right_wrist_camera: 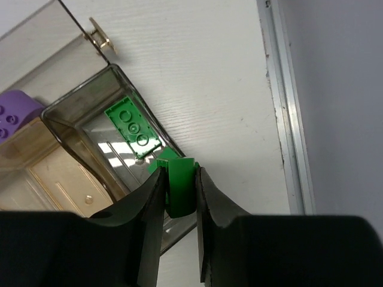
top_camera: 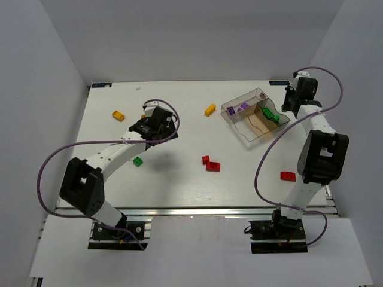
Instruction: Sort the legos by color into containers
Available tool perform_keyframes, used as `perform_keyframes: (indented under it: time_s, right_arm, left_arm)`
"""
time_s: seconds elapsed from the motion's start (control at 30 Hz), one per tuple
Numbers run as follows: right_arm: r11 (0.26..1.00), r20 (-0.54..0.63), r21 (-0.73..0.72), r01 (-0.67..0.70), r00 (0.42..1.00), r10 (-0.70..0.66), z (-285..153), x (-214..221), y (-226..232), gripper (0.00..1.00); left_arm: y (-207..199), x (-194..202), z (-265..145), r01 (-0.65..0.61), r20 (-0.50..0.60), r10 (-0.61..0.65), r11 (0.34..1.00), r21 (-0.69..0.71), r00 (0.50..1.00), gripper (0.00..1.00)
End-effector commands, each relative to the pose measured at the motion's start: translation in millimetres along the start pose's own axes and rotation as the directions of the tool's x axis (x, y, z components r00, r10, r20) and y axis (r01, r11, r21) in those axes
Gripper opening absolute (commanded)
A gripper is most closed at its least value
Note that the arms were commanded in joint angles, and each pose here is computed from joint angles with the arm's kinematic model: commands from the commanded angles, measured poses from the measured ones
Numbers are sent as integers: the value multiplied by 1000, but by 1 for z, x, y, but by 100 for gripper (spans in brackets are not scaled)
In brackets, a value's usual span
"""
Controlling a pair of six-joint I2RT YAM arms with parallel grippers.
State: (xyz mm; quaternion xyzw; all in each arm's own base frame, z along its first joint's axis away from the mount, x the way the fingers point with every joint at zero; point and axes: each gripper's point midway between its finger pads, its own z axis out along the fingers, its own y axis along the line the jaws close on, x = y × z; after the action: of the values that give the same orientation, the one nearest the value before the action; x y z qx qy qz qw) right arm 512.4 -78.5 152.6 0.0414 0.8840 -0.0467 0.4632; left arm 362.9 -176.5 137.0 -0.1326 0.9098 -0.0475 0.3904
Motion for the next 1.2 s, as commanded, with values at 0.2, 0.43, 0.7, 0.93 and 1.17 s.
perform_keyframes:
  time_s: [0.2, 0.43, 0.7, 0.93, 1.17]
  right_arm:
    - [990, -92, -66, 125, 987, -131, 26, 14, 14, 0]
    - [985, -126, -105, 139, 980, -152, 33, 22, 23, 37]
    - [975, -73, -194, 103, 990, -119, 4, 3, 39, 62]
    - [835, 116, -547, 52, 993, 14, -107, -7, 101, 8]
    - [684, 308, -703, 194, 950, 46, -209, -9, 132, 43]
  left_arm:
    - [68, -9, -45, 22, 70, -11, 987, -158, 997, 98]
    - [99, 7, -45, 30, 39, -19, 953, -302, 999, 98]
    - [112, 29, -39, 40, 3, -42, 944, -327, 999, 98]
    - [126, 39, -20, 60, -24, -75, 918, -391, 997, 79]
    - [136, 64, 17, 70, -141, -142, 902, -426, 980, 64]
